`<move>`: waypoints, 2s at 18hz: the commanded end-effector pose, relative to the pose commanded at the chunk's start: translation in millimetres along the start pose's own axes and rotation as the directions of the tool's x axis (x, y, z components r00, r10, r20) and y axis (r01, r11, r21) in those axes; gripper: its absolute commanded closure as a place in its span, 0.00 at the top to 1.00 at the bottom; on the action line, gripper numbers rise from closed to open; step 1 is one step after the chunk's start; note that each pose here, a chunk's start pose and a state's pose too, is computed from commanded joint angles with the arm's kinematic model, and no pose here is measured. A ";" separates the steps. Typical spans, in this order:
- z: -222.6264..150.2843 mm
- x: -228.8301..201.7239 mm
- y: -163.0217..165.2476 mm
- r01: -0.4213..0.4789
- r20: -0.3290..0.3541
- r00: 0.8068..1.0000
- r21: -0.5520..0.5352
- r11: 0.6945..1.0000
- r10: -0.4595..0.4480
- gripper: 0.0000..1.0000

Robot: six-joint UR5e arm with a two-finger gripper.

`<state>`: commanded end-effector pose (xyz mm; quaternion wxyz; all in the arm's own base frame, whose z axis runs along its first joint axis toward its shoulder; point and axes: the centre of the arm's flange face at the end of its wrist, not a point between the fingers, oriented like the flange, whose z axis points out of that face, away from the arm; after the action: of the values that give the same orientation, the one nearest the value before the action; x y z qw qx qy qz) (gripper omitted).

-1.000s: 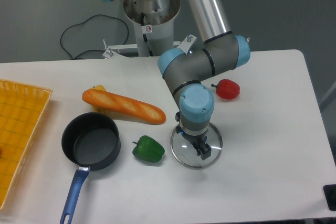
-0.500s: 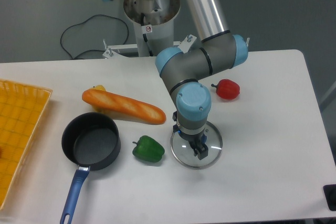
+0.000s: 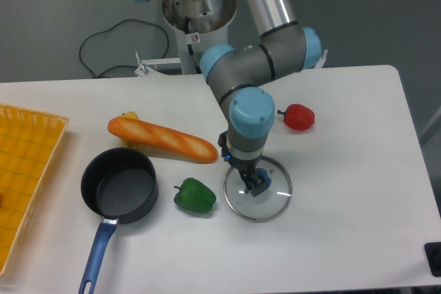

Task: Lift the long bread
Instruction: 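Move the gripper over the middle of the long bread loaf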

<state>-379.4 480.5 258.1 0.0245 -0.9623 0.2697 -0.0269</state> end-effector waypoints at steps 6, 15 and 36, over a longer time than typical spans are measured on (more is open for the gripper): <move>1.6 17.8 -8.2 -0.018 -0.013 1.000 0.004 1.000 0.018 1.00; 15.0 36.7 -24.7 -0.042 -0.043 0.998 -0.003 0.999 0.041 1.00; 47.5 109.3 -84.3 -0.144 -0.121 0.983 -0.032 0.989 0.139 1.00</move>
<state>-239.5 497.1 220.1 -0.0093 -0.9376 0.3389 -0.0767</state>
